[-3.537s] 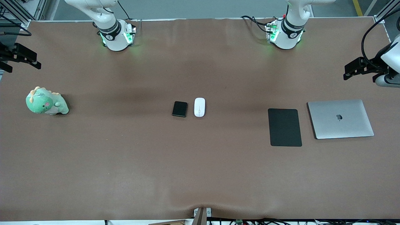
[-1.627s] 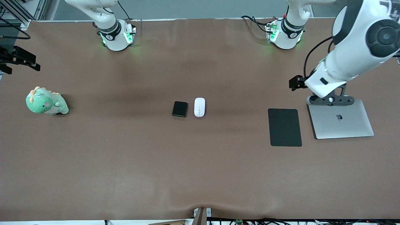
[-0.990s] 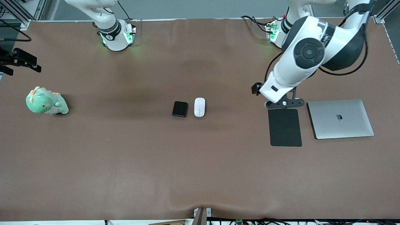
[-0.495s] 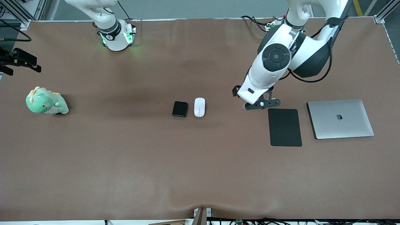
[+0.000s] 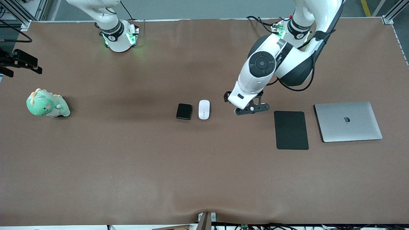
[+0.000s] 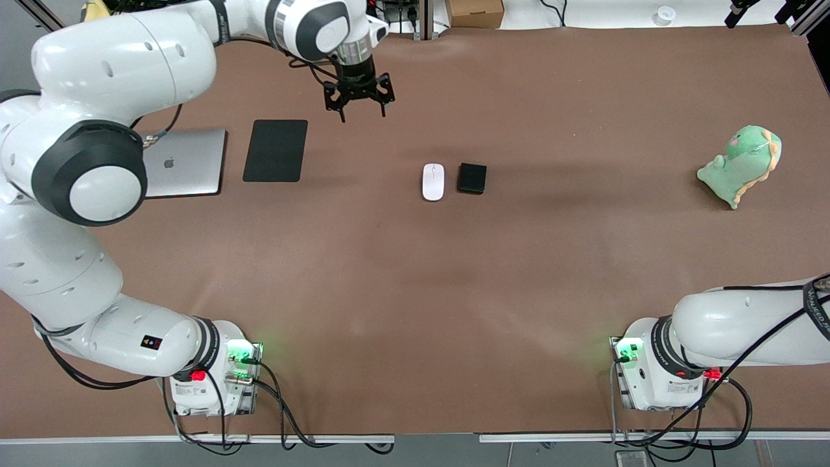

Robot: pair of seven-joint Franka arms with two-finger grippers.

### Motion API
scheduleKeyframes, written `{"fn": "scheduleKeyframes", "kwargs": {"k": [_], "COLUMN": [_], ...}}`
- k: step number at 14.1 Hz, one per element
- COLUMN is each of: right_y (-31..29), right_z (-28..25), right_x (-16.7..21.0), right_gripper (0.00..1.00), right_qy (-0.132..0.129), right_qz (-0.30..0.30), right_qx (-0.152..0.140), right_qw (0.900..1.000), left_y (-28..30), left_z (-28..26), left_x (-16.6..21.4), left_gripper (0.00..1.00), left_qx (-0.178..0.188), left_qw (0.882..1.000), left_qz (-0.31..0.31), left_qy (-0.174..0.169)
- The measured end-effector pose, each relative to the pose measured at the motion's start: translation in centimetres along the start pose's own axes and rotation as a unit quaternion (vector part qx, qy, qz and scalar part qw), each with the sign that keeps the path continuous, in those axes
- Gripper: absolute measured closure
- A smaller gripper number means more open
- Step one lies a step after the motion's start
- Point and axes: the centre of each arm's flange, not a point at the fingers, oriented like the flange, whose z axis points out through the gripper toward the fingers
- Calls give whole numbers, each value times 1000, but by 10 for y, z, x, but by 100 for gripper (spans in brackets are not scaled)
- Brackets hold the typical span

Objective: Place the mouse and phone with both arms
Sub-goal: 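Move the left gripper over the white mouse, then lower the left gripper and close it on the white mouse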

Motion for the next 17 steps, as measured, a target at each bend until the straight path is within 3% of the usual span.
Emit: {"fn": "scheduleKeyframes", "kwargs": {"k": [3, 8, 11, 14, 17], "right_y": [0, 1, 1, 1, 3], "right_z": [0, 4, 4, 4, 4], "right_x": [0, 3, 3, 3, 3], "right_gripper": [0, 0, 0, 0, 0], "right_qy": [0, -4, -4, -4, -4], "right_qz": [0, 0, 0, 1, 2], "right_qx": [0, 1, 1, 1, 1], "right_qw": [1000, 1000, 1000, 1000, 1000], "left_y": [22, 77, 98, 119, 131], "left_z": [19, 68, 87, 103, 124], "left_x": [-5, -26, -31, -40, -51], "left_gripper": [0, 0, 0, 0, 0], "left_qx": [11, 25, 13, -3, 1], "left_qw": [1000, 1000, 1000, 999, 998], "left_qz": [-13, -6, 5, 33, 49], "left_qy": [15, 3, 1, 27, 30]}}
